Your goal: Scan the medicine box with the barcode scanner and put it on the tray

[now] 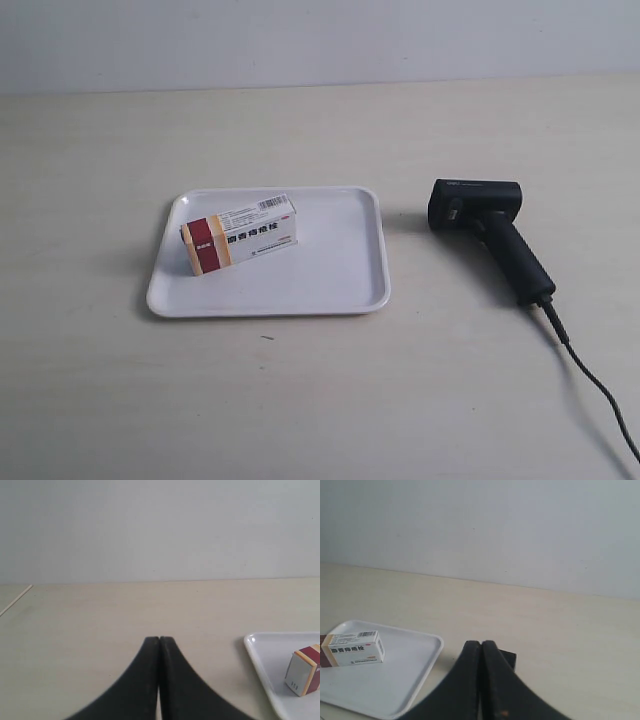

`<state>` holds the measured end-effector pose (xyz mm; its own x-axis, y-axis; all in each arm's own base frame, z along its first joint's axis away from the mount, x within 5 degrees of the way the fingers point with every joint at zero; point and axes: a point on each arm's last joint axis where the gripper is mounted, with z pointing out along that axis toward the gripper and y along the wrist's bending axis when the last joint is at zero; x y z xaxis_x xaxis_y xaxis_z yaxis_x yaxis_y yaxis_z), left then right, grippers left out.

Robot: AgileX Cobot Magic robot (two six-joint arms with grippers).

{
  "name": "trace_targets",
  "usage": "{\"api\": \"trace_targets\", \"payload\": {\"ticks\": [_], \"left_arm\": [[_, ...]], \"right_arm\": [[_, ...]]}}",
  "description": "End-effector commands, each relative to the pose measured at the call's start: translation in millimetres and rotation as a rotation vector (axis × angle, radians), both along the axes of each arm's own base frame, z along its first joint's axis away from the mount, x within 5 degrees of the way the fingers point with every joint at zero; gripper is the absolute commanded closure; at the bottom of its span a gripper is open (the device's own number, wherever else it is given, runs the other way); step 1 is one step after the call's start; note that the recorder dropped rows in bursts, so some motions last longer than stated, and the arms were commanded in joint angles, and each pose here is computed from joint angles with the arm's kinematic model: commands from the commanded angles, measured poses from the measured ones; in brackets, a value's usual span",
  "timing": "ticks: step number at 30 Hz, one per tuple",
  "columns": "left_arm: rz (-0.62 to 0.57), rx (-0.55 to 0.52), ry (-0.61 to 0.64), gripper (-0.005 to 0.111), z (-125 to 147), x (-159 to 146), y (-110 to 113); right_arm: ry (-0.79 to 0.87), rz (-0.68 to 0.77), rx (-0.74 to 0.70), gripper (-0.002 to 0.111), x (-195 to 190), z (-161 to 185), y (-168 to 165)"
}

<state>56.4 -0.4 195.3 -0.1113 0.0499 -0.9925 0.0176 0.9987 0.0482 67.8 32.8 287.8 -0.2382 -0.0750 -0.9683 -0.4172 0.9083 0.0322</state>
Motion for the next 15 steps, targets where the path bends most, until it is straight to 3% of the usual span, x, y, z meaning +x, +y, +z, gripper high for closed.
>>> {"api": "trace_targets", "payload": {"ticks": [1,9,15], "left_arm": [[0.002,-0.008,-0.003,0.105,0,0,0],[0.002,-0.008,-0.003,0.105,0,0,0],[0.002,-0.008,-0.003,0.105,0,0,0]], "right_arm": [[-0.055,-0.015,-0.022,0.108,0,-9,-2],[-0.038,-0.034,-0.042,0.108,-5,-93,-7],[-0.049,-0.042,0.021,0.108,-7,-96,-7]]}}
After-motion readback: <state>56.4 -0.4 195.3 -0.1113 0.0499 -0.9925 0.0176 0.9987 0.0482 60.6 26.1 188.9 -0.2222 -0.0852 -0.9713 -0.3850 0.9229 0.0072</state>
